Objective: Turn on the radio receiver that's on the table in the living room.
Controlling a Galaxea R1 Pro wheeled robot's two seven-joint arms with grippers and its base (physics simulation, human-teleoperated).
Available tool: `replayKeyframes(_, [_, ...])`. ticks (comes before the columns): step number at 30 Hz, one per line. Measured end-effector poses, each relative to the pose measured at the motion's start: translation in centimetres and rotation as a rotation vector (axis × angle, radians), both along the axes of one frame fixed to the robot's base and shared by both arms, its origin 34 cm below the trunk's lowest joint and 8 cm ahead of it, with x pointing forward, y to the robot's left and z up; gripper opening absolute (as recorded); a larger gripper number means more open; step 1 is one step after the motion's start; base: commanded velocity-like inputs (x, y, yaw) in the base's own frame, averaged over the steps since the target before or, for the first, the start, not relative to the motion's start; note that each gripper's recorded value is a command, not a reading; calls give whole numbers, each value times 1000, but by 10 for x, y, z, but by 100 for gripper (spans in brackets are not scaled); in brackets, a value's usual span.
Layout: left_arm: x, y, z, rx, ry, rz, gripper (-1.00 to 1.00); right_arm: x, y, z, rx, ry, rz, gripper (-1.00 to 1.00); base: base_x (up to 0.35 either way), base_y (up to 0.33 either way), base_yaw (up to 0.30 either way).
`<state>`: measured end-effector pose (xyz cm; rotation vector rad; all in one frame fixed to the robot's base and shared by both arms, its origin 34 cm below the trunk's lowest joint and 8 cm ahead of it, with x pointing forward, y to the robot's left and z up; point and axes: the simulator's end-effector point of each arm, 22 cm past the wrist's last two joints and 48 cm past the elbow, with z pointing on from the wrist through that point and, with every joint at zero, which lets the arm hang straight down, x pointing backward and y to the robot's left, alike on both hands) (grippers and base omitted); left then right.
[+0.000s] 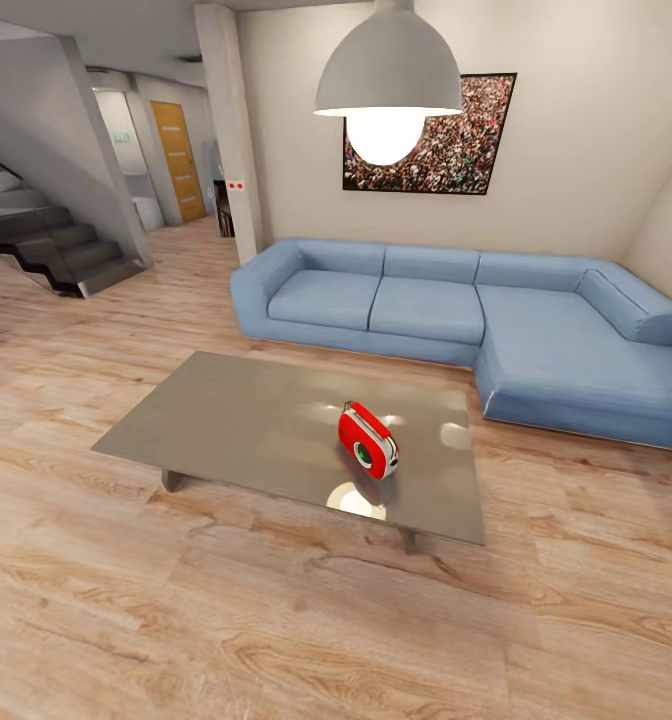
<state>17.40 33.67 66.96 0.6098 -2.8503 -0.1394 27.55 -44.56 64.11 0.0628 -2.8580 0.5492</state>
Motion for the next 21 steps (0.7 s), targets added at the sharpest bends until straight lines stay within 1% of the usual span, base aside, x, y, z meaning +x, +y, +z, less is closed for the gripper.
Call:
replayKeyframes(1, [-5,-1,-1,-1,10,1,-100,-19,1,-4,4,-6,6,100,0,0,0])
replayKeyframes(4, [-17,-2,-7,6,17,5,-100,-54,5,-11,15,-25,25,100,0,0,0])
replayKeyframes(6, [-32,-3,-12,13,30,10,-100,-83,9,-13,25,-26,35,100,0,0,0])
replayKeyframes(7, [-41,-3,-14,18,39,13,-100,-99,12,-15,38,-31,39,100,0,0,0])
replayKeyframes(10, [-59,-2,-20,32,48,20,-100,-128,24,-18,85,-50,45,100,0,0,0])
replayKeyframes(12, [-79,-3,-24,46,60,25,-100,-155,33,-17,114,-38,45,100,0,0,0])
replayKeyframes(14, [-94,-4,-27,58,66,28,-100,-168,40,-17,128,-29,45,100,0,0,0])
replayKeyframes(17, [-140,-4,-30,97,81,31,-100,-198,66,-17,167,-15,43,100,0,0,0])
replayKeyframes(18, [-159,-5,-29,111,91,32,-100,-211,79,-17,186,-5,40,100,0,0,0])
replayKeyframes(20, [-180,-7,-27,124,103,25,-100,-226,100,-16,212,9,35,100,0,0,0])
replayKeyframes(21, [-187,-7,-25,128,104,10,-100,-230,107,-16,222,12,33,100,0,0,0])
